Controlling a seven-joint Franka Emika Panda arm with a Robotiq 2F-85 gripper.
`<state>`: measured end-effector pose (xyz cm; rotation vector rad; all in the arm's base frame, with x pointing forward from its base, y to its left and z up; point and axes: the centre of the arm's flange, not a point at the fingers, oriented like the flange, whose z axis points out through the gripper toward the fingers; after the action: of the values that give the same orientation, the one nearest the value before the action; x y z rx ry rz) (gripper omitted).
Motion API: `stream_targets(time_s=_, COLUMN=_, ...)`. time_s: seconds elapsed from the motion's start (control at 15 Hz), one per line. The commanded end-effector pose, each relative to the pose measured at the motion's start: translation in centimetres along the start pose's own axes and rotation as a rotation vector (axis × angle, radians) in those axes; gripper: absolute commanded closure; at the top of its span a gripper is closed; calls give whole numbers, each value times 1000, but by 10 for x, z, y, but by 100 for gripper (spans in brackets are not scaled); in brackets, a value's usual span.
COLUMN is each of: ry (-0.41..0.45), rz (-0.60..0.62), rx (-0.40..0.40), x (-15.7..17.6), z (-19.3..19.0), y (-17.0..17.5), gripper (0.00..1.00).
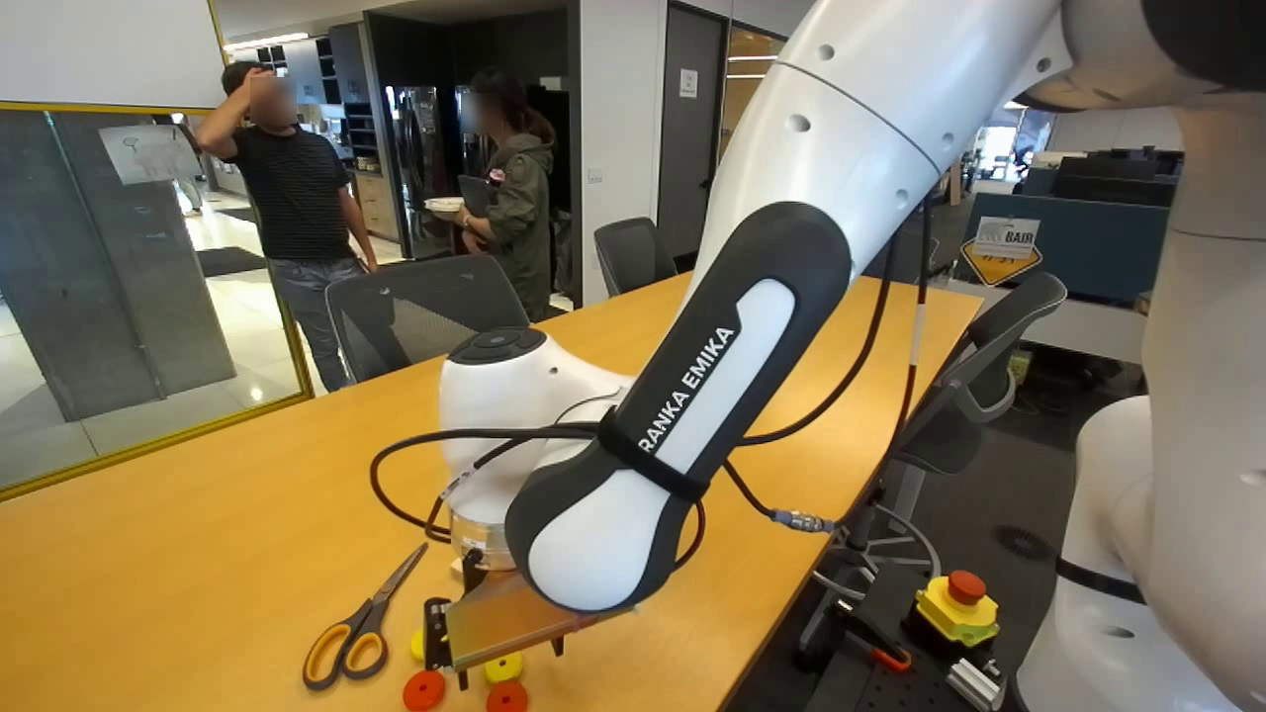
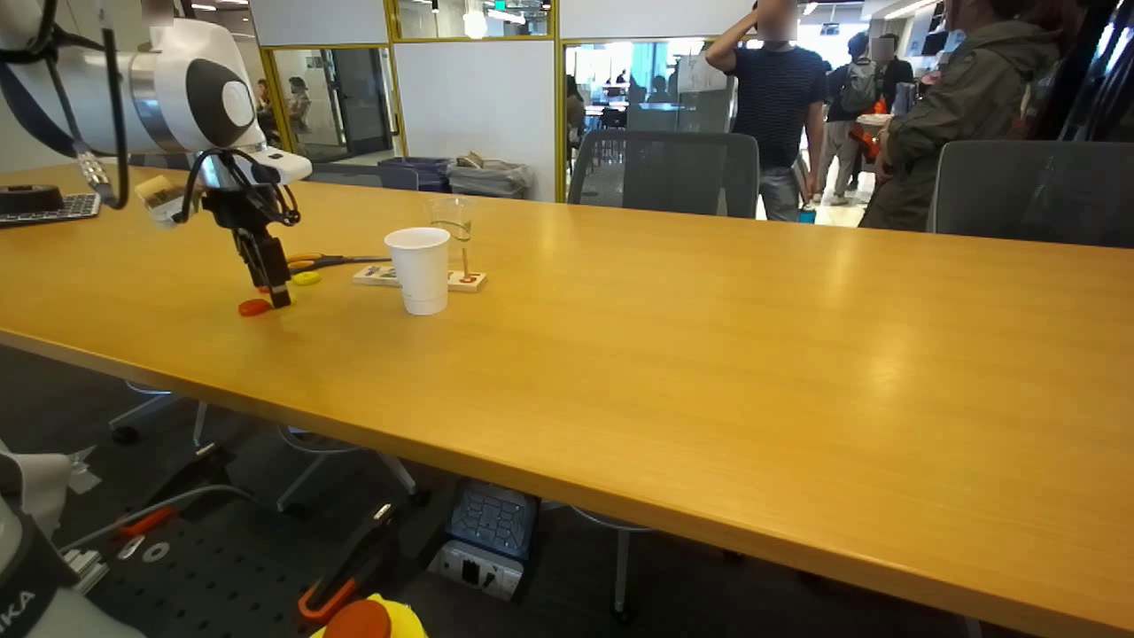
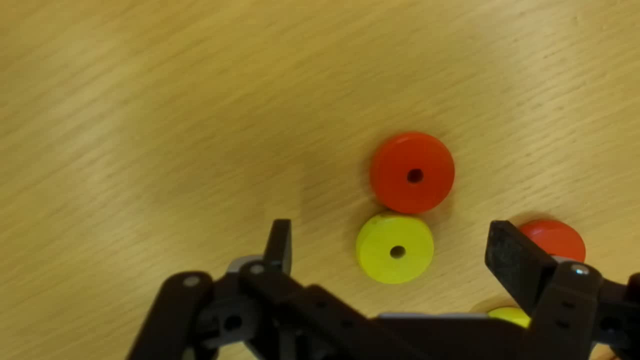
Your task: Pick up the orange and yellow objects from the table and put them in the two cups
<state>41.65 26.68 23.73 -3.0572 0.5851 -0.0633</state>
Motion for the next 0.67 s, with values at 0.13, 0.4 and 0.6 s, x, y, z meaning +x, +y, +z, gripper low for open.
stream_targets(time_s=0.13, ry=32, rz=37, rx=-16, x=17, z=6, y=-9, gripper=0)
stream_targets(time_s=0.4, ry=27, rz=51, rx=-25, x=22, z=10, y=-6, gripper=0)
stream_targets(time_s=0.6, ry=25, rz=60, rx=-30, x=23, z=11, y=-5, gripper=0)
